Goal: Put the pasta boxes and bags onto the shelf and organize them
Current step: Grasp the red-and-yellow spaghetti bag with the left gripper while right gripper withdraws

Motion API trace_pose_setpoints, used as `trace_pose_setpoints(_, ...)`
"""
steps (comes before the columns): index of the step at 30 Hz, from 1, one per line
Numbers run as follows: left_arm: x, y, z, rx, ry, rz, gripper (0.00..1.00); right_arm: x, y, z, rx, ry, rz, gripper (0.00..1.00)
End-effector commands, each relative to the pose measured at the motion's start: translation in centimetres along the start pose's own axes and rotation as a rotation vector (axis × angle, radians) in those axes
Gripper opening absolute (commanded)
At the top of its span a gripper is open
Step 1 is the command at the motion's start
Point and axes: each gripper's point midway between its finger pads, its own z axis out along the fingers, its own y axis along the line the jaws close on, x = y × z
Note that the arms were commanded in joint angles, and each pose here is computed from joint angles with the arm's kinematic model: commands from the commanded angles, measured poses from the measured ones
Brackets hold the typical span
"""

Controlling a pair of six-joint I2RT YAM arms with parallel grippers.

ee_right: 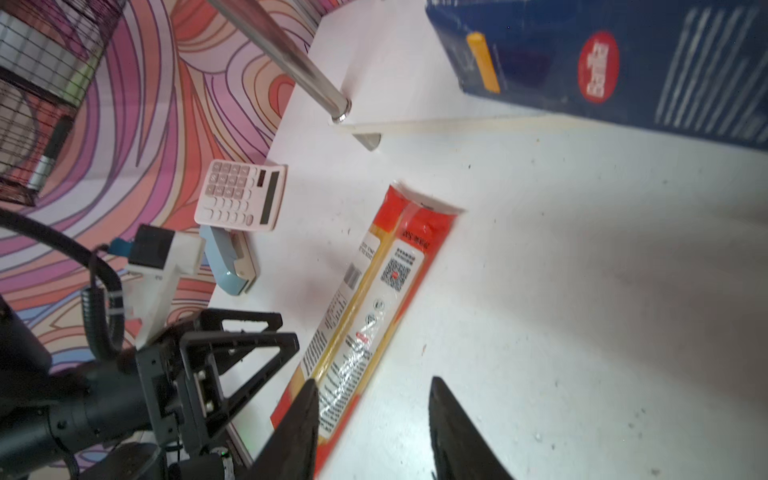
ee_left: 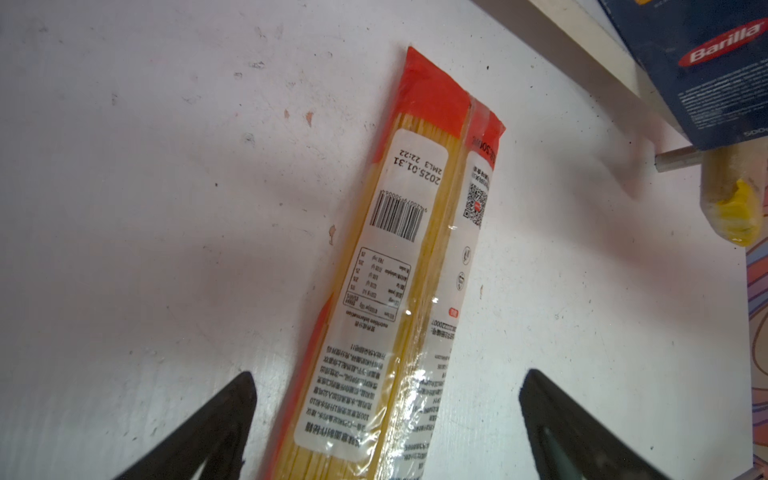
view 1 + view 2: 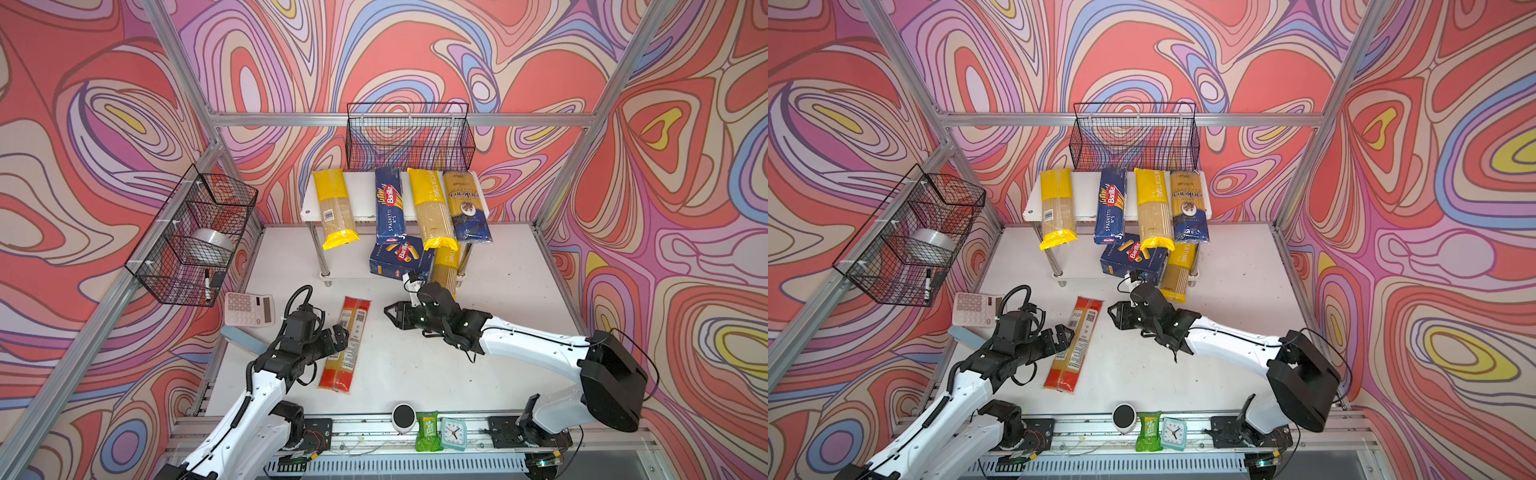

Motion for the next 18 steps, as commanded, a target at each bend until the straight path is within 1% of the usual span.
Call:
trace_pose_setpoints(1,0.3,0.2,-0.2,0.001,0.006,0.001,1.0,2.8,-1.2,-0.6,0.097,0.035,0.007,0.5)
trace_pose_setpoints(4,0.9,0.1,-0.3,0.012,0.03,0.008,1.0,4.2,-1.5,-0.9,0.118,0.057,0.006,0.54)
trace_pose_setpoints(7,1.7,-0.2,-0.3,0.027,0.074,0.0,1.0,4.9,-1.8,-1.3,0.107,0.056,0.028,0.56)
trace_pose_setpoints(9,2.4,0.2,-0.2,-0.016,0.104,0.018,1.0,5.0,-1.8,-1.8,0.085,0.046,0.039,0.57)
trace_pose_setpoints(13,3.0,0.7,0.1,-0.08,0.123,0.08,1.0,4.9,-1.9,-3.5,0.074,0.036,0.032,0.6)
trace_pose_setpoints(16,3.0,0.7,0.5,-0.111,0.131,0.123,1.0,5.0,-2.8,-5.2,0.124,0.045,0.003,0.61)
trace_pose_setpoints(18,3.0,0.4,0.8,-0.119,0.14,0.161,1.0,4.8,-3.8,-6.8,0.166,0.024,-0.003,0.62)
